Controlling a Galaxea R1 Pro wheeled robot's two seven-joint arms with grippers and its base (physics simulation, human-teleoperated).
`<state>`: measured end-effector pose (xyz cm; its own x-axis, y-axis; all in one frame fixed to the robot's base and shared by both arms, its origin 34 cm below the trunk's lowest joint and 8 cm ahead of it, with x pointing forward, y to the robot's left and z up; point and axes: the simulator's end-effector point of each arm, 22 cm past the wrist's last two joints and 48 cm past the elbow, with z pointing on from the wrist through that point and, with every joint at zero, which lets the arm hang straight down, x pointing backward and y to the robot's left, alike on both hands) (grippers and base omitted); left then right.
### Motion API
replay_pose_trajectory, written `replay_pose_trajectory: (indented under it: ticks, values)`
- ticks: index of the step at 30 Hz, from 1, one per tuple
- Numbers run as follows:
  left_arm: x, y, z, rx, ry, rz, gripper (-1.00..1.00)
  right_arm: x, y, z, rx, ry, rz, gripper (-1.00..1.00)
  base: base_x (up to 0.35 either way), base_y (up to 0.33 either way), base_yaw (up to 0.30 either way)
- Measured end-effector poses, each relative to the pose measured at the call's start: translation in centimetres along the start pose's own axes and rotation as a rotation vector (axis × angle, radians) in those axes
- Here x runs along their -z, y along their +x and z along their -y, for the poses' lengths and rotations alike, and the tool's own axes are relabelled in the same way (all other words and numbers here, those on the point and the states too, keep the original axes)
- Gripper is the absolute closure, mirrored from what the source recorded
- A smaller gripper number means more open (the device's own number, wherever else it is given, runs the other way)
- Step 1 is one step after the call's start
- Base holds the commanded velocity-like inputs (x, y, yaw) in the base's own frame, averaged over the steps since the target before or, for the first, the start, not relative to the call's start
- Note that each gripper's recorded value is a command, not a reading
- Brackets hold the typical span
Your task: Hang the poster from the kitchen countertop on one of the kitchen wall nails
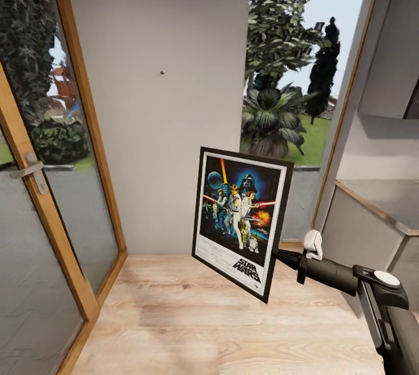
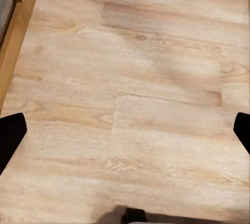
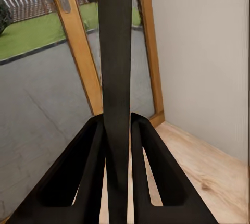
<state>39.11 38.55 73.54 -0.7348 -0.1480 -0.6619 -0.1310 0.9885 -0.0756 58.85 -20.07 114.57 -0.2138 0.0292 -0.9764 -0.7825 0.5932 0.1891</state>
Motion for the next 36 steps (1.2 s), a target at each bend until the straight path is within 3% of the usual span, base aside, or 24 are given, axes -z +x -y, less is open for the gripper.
replay_pose_trajectory:
  ticks: [13,36]
  values:
    - [0.02,-0.14,0.01,-0.001,0.0,0.005,-1.0,0.04,-0.14,-0.07,0.002,0.0,0.002,1.0,0.016,0.076,-0.08]
    - [0.05,-0.23,-0.03,-0.001,-0.001,0.008,-1.0,0.04,-0.16,-0.11,0.003,-0.001,0.002,1.0,0.216,0.148,0.0]
